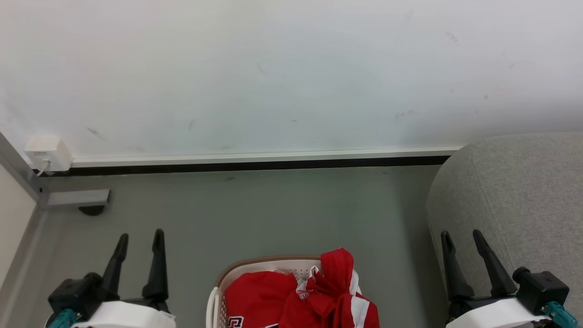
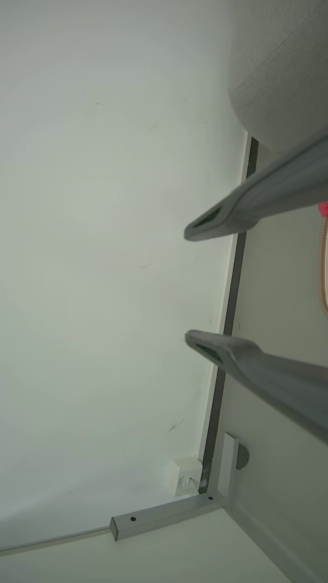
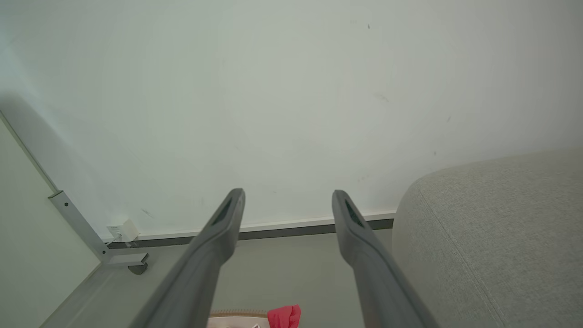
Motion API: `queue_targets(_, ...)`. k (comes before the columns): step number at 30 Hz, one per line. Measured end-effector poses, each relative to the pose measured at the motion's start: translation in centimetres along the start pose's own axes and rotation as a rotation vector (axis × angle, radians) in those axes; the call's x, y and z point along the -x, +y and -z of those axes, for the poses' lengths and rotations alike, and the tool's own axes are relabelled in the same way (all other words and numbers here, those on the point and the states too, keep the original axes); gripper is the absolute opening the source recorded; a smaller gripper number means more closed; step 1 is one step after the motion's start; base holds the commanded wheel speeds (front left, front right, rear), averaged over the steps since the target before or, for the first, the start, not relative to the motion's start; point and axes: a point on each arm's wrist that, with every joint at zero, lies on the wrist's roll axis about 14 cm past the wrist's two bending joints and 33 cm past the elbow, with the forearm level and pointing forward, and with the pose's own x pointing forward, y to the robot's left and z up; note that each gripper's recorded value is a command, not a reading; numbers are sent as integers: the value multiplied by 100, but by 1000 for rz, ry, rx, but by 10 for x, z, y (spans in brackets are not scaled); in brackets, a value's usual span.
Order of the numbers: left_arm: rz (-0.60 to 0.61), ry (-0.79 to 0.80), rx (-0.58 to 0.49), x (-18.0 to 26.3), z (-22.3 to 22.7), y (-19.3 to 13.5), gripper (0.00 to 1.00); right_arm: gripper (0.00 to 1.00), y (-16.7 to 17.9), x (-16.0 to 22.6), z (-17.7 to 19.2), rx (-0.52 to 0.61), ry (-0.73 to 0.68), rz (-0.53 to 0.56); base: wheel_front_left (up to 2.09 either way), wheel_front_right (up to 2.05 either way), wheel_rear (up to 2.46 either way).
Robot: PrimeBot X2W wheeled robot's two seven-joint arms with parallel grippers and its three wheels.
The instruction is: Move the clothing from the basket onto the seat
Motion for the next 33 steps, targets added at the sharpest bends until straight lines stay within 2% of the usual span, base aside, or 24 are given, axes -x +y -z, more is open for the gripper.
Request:
queue_targets(13, 31, -32, -102, -1, -7, -4, 100, 100, 5, -2, -12, 75, -48, -25, 0, 0, 0)
queue_targets(33, 50, -54, -148, -4, -6, -5, 100, 100, 13, -4, -14, 185, -69, -65, 0, 0, 0)
